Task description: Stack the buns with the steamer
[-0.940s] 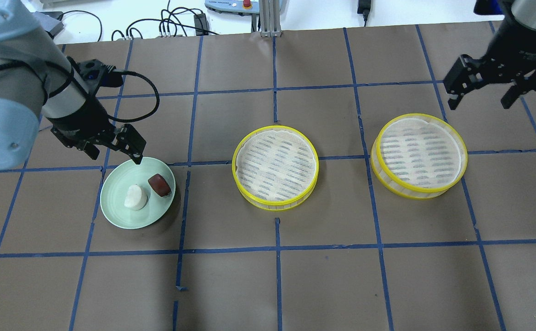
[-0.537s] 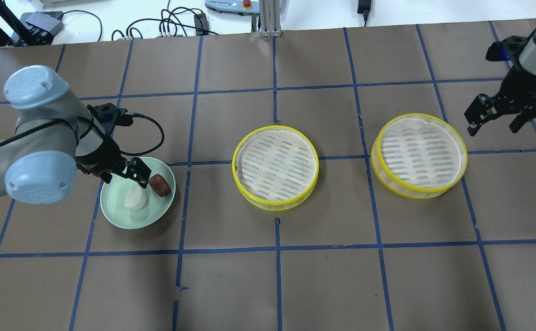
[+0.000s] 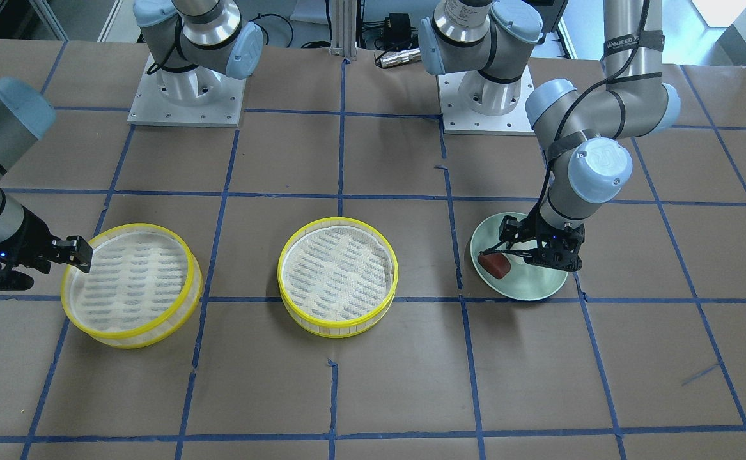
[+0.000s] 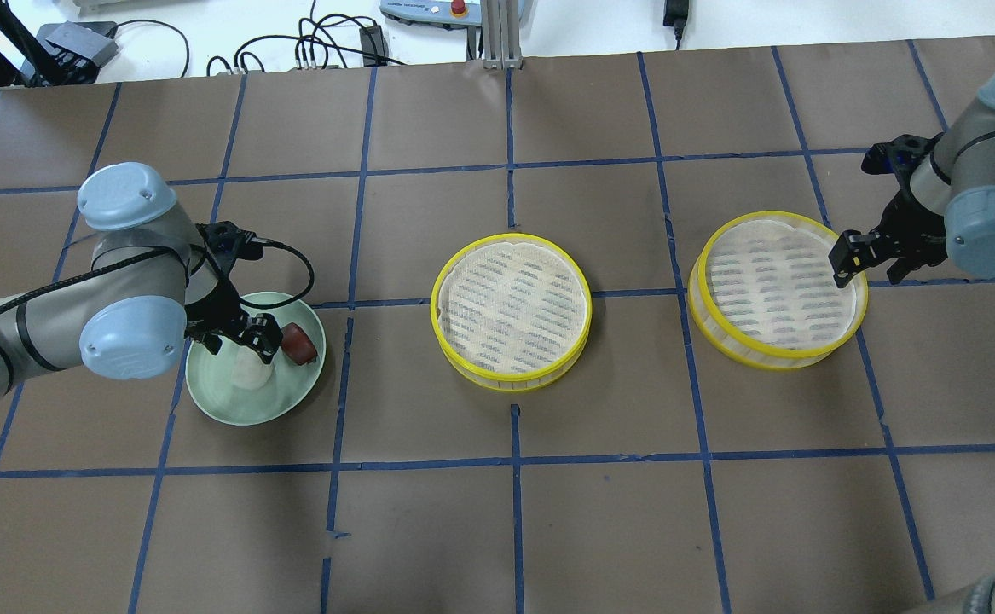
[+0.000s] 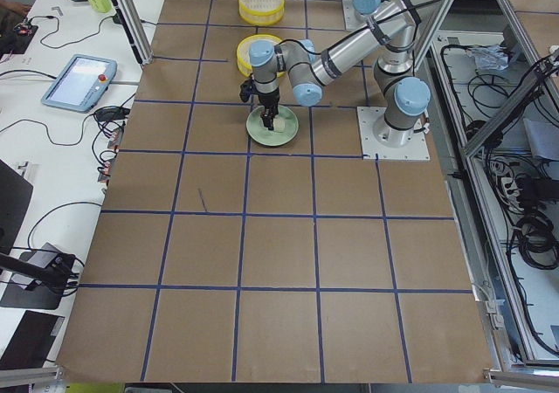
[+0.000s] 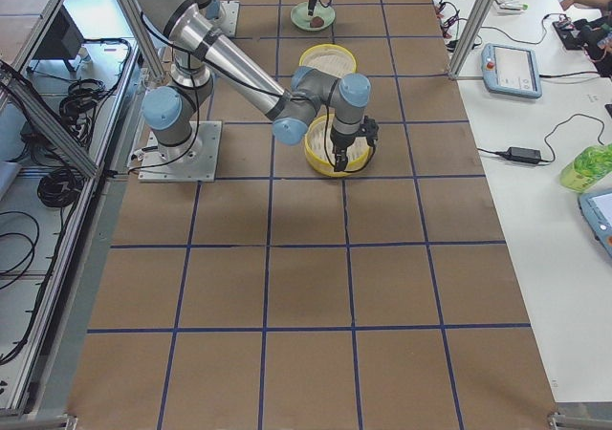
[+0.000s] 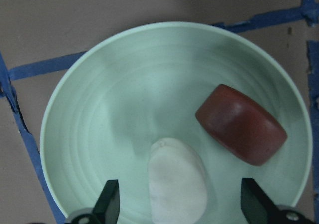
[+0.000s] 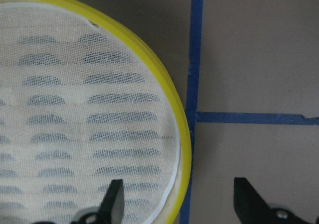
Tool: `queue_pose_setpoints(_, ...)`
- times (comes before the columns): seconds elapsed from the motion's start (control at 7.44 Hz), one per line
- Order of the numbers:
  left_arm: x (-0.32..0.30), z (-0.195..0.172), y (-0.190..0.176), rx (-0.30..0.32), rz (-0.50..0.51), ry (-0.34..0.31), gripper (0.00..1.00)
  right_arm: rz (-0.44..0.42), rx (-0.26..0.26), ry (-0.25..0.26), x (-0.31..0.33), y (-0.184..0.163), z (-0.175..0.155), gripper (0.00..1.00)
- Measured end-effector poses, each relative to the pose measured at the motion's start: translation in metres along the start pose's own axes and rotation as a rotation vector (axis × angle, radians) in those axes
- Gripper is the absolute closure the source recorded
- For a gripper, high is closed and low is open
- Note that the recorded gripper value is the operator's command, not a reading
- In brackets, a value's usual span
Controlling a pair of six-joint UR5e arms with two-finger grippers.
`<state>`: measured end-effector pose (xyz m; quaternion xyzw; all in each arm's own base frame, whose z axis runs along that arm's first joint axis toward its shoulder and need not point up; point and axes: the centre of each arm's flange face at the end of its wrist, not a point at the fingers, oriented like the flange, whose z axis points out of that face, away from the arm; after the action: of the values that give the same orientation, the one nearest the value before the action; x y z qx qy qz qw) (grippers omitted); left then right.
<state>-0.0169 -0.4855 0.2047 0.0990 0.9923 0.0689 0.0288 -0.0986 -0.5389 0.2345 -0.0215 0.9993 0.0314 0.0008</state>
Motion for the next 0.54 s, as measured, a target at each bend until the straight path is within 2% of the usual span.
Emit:
queue_pose_setpoints(0.13,0.000,0.003,0.000,-0.012,0.000,0.002,0.99,0.000,-0.001,-0.002,0.001,-0.002,0.007,0.68)
queue_pose_setpoints(0.27,0.002,0.004,0.001,-0.024,-0.004,0.013,1.00,0.000,0.001,-0.002,0.002,-0.004,0.013,0.88)
queue_pose_setpoints(0.4,0.007,-0.002,0.001,-0.012,-0.014,0.024,0.99,0.000,-0.001,-0.004,0.002,-0.006,0.018,0.96)
queue_pose_setpoints(0.54,0.021,-0.025,-0.001,0.036,-0.040,0.042,0.99,0.000,-0.003,-0.007,0.002,-0.006,0.021,0.98)
